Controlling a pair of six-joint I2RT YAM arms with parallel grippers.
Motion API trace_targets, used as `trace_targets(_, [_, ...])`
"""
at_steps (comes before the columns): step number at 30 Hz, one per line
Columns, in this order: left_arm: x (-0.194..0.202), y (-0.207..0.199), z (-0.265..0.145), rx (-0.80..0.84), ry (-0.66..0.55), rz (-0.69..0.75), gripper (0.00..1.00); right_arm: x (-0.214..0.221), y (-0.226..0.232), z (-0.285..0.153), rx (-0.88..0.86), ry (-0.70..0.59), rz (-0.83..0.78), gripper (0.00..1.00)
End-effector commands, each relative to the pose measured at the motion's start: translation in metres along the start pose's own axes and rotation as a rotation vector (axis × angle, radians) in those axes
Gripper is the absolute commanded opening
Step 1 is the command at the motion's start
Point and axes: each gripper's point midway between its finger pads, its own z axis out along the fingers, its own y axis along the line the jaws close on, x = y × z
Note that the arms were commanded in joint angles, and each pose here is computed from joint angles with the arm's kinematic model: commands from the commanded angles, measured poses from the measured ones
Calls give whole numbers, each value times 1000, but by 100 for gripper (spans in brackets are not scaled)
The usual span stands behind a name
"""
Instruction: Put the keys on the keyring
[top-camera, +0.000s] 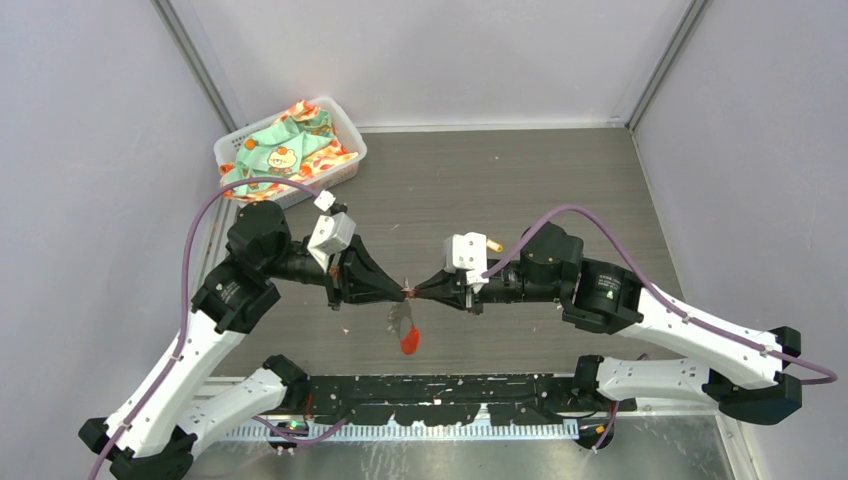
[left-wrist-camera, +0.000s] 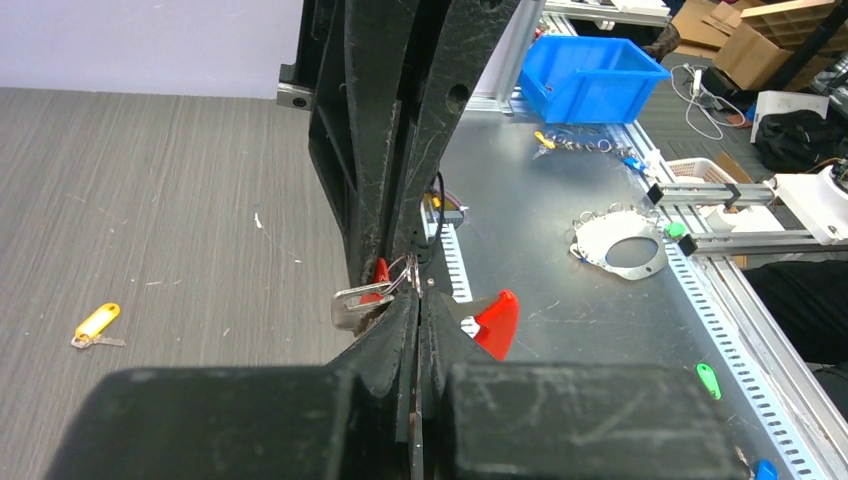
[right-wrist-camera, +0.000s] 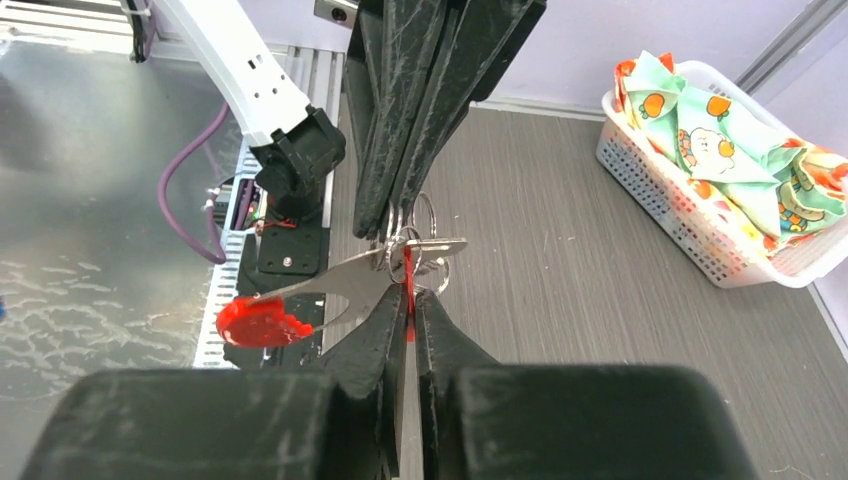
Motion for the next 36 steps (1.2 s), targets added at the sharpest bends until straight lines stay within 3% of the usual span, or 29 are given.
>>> trace_targets(1, [-17,-6,-2,1,-35,69,0,-11,5,-4,-27,-13,-2,11])
trace_targets(5, [-17,-6,-2,2,-35,66,0,-9,7,-7,-35,2,2,37])
trace_targets(12, [-17,-5,-2,-3,-36,64,0,-32,-6,-23,27,-20,-84,53])
trace_targets(16, [-17,-4,-2,-8,-36,65,0,-51,-9,-29,38,-60,-111,56])
trace_targets(23, [-14,2,-2,-34,-33,77,0,-51,-2,-10,-31,-63,-74,42])
trace_targets(32, [-13,0,-4,-38,-32,83,0,-49,-2,1,-45,-65,-66,35])
trace_targets(36, [-12,0,-4,-38,-31,83,0,-47,-1,3,-48,-61,-59,16])
